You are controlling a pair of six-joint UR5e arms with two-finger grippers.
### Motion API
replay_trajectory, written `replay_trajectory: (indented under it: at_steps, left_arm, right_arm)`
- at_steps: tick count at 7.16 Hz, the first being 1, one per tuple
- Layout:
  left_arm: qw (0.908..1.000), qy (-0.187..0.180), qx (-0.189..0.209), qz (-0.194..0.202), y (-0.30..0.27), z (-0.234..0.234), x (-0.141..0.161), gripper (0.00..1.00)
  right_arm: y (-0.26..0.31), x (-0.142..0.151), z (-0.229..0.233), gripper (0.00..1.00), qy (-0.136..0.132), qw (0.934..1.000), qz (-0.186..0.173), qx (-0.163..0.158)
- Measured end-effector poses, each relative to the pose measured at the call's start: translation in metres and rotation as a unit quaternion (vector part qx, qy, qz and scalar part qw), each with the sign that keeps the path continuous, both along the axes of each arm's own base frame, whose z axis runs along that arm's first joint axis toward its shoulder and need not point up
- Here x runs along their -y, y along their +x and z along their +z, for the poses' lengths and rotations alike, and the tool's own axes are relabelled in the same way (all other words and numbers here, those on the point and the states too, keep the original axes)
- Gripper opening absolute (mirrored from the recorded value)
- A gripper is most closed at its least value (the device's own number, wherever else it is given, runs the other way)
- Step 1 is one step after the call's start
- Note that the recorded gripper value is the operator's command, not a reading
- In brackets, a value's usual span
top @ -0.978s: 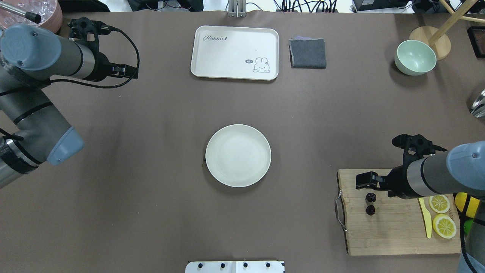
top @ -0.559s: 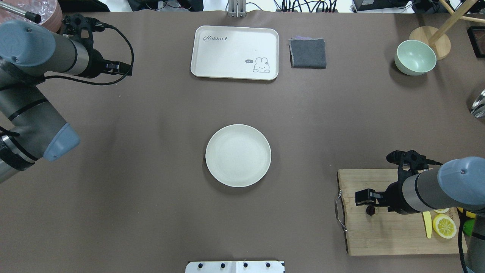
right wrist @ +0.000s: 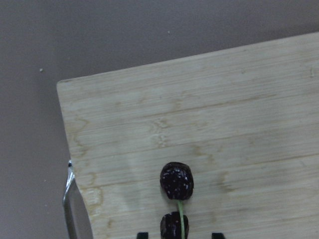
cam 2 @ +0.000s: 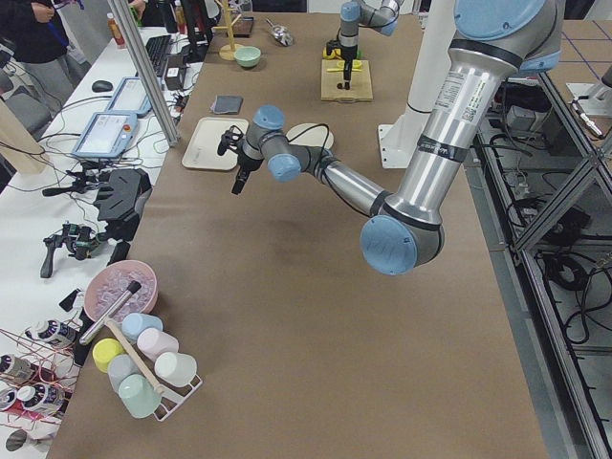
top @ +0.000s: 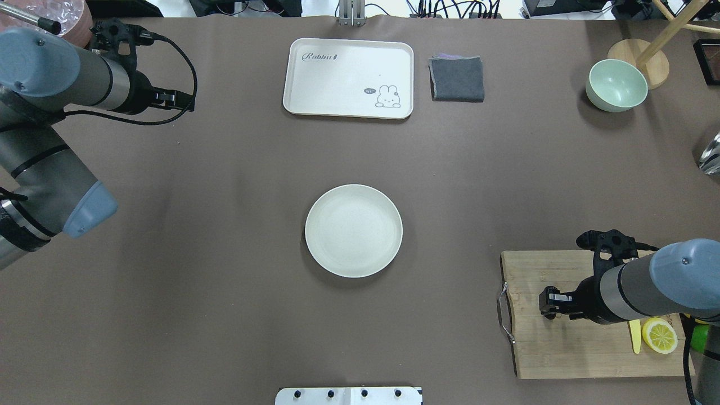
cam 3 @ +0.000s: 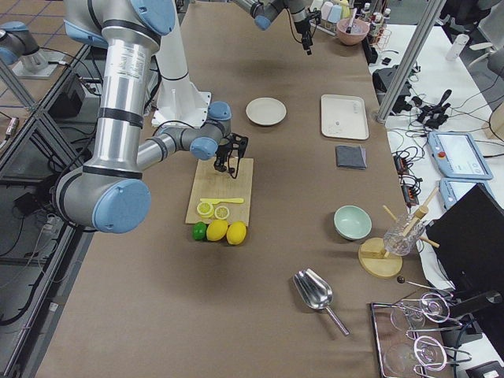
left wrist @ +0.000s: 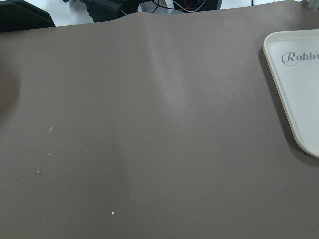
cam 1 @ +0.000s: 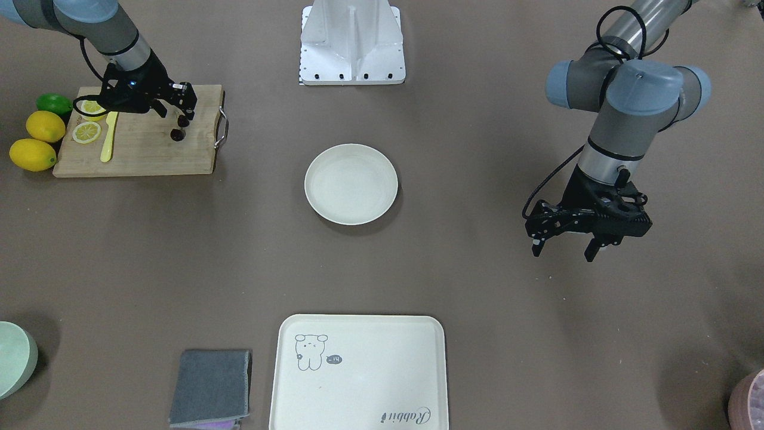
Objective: Place red cherry on plate
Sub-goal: 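Lift the cherries with the right gripper and carry them over the white bowl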
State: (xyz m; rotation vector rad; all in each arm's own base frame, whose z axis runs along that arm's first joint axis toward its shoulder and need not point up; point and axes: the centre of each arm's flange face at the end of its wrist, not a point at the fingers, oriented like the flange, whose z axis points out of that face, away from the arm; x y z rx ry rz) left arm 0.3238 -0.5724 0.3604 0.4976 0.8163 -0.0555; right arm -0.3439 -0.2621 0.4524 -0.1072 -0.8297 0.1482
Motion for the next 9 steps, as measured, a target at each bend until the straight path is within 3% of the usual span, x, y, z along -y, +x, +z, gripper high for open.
replay_trajectory:
  at_steps: [4,6,8,9]
  left_arm:
    - [1.0,0.001,-0.001,0.001,0.0,-0.002,-0.001,0.98]
    - [1.0,0.002,-0.002,0.0,0.0,-0.002,-0.001,0.98]
    - [1.0,-0.001,0.0,-0.007,-0.011,0.002,0.004,0.98]
    - [0.9999,-0.006,0.004,-0.016,-0.022,0.01,0.007,0.98]
  right_arm:
    - [0.006,0.009,0.003,0.0,0.002,0.9999,0.015,-0.005]
    - [0.023,0.027,-0.013,0.0,0.001,0.9993,0.036,0.012]
    - [0.031,0.059,-0.06,0.0,-0.001,0.9974,0.044,0.058]
    - [0.013,0.082,-0.096,0.0,0.004,0.9971,0.043,0.063]
